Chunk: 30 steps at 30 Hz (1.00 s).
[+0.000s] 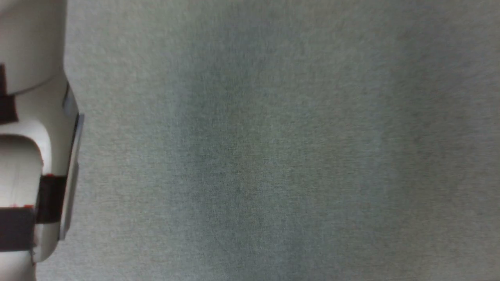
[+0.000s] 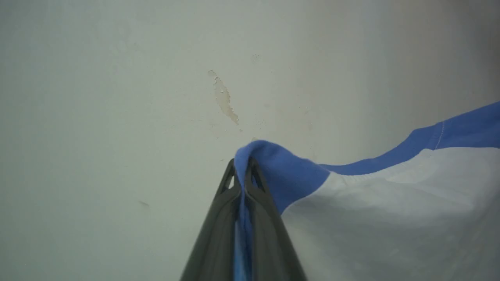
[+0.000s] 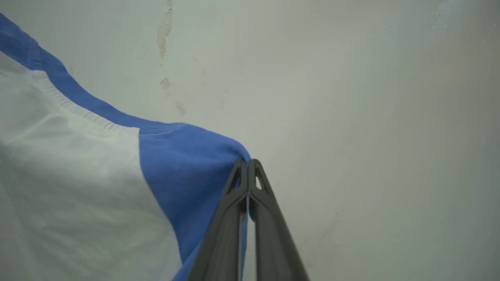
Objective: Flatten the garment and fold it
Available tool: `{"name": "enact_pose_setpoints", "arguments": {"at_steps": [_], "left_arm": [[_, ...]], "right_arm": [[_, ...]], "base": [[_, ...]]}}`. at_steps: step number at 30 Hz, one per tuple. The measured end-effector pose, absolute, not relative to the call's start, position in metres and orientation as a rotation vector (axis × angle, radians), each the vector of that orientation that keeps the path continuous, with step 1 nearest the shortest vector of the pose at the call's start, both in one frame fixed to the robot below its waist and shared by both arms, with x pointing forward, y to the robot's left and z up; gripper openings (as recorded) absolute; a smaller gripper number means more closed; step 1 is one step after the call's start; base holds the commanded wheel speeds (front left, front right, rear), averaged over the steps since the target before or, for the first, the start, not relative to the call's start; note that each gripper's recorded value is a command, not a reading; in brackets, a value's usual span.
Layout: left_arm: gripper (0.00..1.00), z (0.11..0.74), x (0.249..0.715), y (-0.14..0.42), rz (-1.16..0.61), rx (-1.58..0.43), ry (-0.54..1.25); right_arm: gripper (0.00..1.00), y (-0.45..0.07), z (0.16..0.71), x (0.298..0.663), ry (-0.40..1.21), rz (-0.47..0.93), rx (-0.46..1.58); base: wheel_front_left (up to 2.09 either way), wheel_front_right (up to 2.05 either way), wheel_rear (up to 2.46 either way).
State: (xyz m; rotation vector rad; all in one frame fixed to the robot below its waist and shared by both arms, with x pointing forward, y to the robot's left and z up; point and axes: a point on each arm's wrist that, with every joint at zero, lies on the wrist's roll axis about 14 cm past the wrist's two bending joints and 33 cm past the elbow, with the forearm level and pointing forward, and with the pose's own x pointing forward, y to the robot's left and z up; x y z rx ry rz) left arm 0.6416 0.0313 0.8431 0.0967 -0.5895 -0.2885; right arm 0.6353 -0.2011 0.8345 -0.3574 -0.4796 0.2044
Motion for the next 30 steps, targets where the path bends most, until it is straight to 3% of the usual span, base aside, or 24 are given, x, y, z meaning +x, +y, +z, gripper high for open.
{"name": "enact_pose_setpoints", "arguments": {"at_steps": [9,15,24,30], "left_arm": [[0.0,0.759,0.702,0.028,-0.299,0.154,-0.597],[0.0,0.675,0.721,0.021,-0.372,0.175,-0.566],[0.0,0.62,0.685,0.006,-0.479,0.129,-0.532],[0.0,0.604,0.616,-0.003,-0.561,0.052,-0.466]], "right_arm": [[0.0,-0.216,0.738,0.707,-0.373,0.218,-0.4],[0.0,-0.21,0.652,0.733,-0.315,0.316,-0.364],[0.0,-0.208,0.587,0.703,-0.255,0.442,-0.253],[0.0,-0.225,0.573,0.647,-0.2,0.461,-0.191]], "base": [[0.0,0.0,0.0],[0.0,0.0,0.0],[0.0,0.0,0.0],[0.0,0.0,0.0]]}}
